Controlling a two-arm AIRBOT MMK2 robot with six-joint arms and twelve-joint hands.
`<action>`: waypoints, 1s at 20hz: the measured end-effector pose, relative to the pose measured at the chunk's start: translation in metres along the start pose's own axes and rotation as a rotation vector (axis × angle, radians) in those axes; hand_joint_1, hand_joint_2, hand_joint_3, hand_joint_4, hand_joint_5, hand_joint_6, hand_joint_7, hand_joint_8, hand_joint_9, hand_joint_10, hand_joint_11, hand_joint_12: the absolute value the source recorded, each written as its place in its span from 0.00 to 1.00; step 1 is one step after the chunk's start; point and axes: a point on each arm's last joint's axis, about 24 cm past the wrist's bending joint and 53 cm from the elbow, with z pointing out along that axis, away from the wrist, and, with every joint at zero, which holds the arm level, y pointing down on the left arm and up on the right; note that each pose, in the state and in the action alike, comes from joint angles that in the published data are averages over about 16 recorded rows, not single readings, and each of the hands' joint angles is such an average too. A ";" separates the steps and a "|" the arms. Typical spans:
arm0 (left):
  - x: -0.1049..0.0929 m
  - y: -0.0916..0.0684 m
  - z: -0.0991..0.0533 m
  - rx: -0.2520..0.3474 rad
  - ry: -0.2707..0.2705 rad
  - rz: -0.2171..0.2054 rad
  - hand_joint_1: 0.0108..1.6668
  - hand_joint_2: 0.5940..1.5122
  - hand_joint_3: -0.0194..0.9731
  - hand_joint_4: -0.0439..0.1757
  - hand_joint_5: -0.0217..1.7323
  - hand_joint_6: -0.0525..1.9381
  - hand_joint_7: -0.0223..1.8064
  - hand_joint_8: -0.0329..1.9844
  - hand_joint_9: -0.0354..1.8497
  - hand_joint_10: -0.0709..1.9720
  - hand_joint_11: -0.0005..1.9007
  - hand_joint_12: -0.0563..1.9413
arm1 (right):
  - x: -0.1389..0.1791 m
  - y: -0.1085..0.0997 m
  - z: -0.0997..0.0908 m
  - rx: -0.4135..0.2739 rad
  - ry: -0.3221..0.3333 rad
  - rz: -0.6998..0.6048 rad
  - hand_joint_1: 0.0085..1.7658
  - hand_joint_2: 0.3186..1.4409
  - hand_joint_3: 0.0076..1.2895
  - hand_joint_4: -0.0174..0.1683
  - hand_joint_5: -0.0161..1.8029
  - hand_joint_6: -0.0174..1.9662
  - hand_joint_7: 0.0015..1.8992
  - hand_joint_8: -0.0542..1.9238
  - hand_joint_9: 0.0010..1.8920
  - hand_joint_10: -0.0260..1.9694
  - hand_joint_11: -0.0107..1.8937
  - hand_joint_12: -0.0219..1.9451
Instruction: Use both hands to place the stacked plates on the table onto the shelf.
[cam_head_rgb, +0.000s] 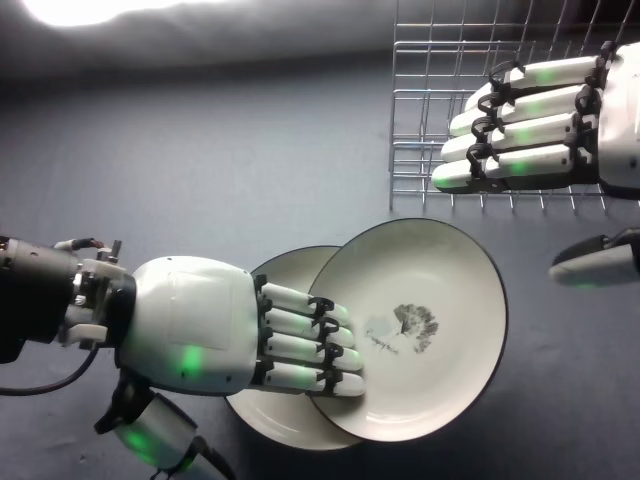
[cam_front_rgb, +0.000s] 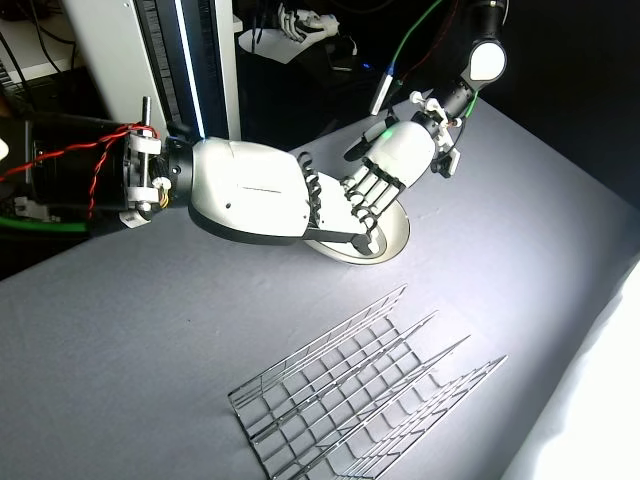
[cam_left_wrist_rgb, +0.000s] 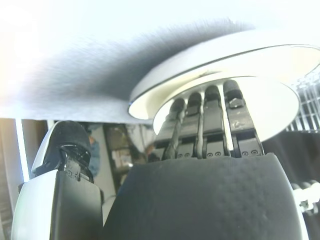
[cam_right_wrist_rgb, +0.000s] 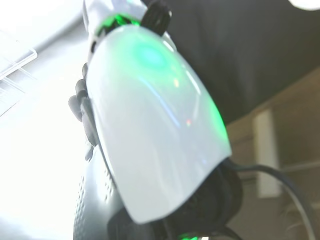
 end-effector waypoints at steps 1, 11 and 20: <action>-0.002 0.000 0.002 0.003 -0.002 0.003 0.00 0.64 0.03 0.15 0.02 0.01 0.01 0.01 0.04 0.03 0.02 0.07 | 0.001 0.001 0.000 -0.011 0.007 -0.024 0.23 0.80 0.01 0.11 0.10 0.02 0.09 0.03 0.09 0.02 0.02 0.30; -0.009 -0.001 0.010 0.014 -0.011 0.012 0.00 0.64 0.03 0.15 0.02 0.01 0.01 0.01 0.04 0.03 0.01 0.06 | 0.017 0.021 0.008 -0.110 0.055 -0.158 0.67 0.64 0.01 0.11 0.09 0.01 0.05 0.03 0.06 0.02 0.02 0.33; -0.011 -0.001 0.011 0.014 -0.012 0.008 0.00 0.64 0.03 0.15 0.02 0.01 0.01 0.01 0.04 0.03 0.01 0.06 | 0.042 0.037 0.012 -0.135 0.107 -0.136 0.71 0.64 0.01 0.12 0.11 0.01 0.06 0.03 0.06 0.02 0.02 0.39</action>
